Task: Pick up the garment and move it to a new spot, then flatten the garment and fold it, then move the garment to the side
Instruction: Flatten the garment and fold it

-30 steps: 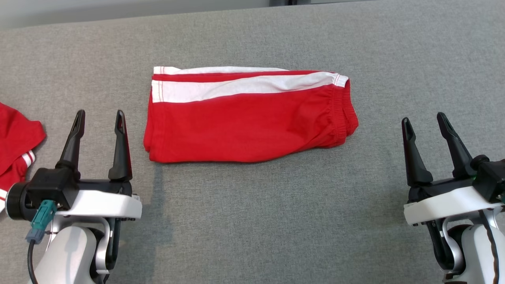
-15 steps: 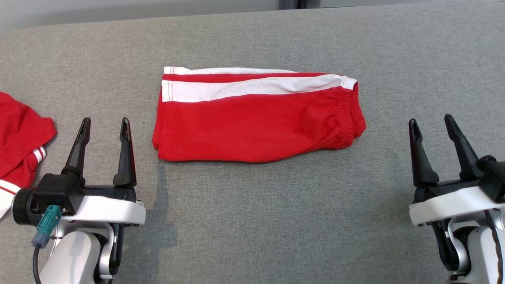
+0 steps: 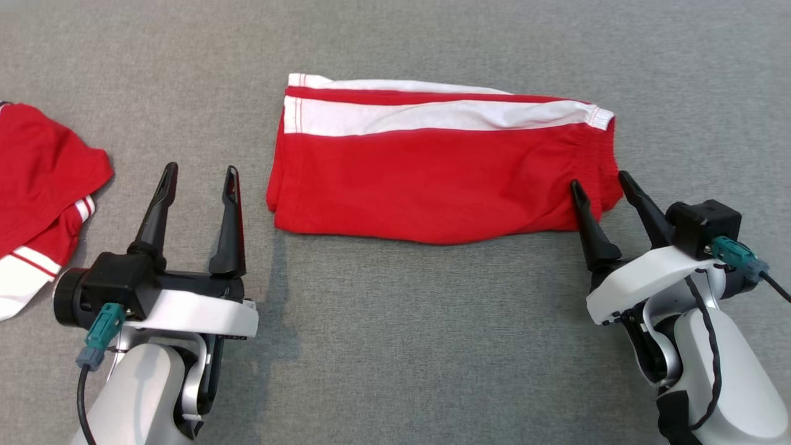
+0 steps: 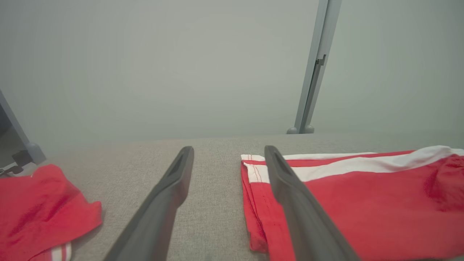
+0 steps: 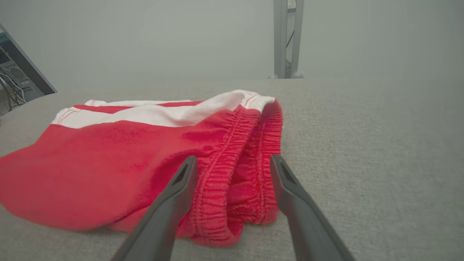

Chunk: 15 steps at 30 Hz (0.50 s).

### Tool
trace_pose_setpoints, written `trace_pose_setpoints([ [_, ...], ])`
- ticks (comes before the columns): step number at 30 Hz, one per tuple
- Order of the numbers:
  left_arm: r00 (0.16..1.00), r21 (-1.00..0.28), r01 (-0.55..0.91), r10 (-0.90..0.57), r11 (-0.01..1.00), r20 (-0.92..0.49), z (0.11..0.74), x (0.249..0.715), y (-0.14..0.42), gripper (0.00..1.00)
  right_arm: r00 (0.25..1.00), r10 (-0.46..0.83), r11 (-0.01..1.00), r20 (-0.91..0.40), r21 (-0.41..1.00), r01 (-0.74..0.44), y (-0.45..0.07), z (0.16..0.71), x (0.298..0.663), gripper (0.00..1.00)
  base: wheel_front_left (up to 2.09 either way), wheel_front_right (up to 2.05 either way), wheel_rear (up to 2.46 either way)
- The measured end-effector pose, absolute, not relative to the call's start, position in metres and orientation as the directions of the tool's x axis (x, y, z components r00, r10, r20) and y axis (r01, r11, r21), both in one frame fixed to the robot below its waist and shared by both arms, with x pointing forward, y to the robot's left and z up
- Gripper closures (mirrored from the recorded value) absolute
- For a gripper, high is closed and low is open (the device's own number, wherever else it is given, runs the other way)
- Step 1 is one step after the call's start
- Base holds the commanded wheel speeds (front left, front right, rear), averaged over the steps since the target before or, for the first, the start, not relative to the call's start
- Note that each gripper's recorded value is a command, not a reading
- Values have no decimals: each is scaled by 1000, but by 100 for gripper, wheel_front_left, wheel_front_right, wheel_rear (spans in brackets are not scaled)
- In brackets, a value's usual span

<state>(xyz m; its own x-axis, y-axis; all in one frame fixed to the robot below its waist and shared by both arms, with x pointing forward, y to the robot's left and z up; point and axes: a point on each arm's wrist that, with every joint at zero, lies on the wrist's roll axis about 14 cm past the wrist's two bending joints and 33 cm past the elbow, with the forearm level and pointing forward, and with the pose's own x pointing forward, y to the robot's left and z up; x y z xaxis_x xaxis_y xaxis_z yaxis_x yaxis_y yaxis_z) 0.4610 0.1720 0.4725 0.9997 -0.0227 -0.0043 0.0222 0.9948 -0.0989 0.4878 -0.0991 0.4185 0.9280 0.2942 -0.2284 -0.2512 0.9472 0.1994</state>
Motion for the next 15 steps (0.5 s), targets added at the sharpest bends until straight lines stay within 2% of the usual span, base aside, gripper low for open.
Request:
trace_pose_setpoints([
  [6,999,-100,19,-22,995,-32,461,463,172,0,910,276,951,-309,225,-212,-103,385,492,0,0,0,0],
  [11,999,-99,32,-36,995,-36,457,467,168,0,910,262,943,-320,286,-171,-106,377,497,0,0,0,0],
  [15,998,-98,44,-48,994,-38,455,470,165,0,893,298,922,-336,342,-179,-93,373,498,0,0,0,0],
])
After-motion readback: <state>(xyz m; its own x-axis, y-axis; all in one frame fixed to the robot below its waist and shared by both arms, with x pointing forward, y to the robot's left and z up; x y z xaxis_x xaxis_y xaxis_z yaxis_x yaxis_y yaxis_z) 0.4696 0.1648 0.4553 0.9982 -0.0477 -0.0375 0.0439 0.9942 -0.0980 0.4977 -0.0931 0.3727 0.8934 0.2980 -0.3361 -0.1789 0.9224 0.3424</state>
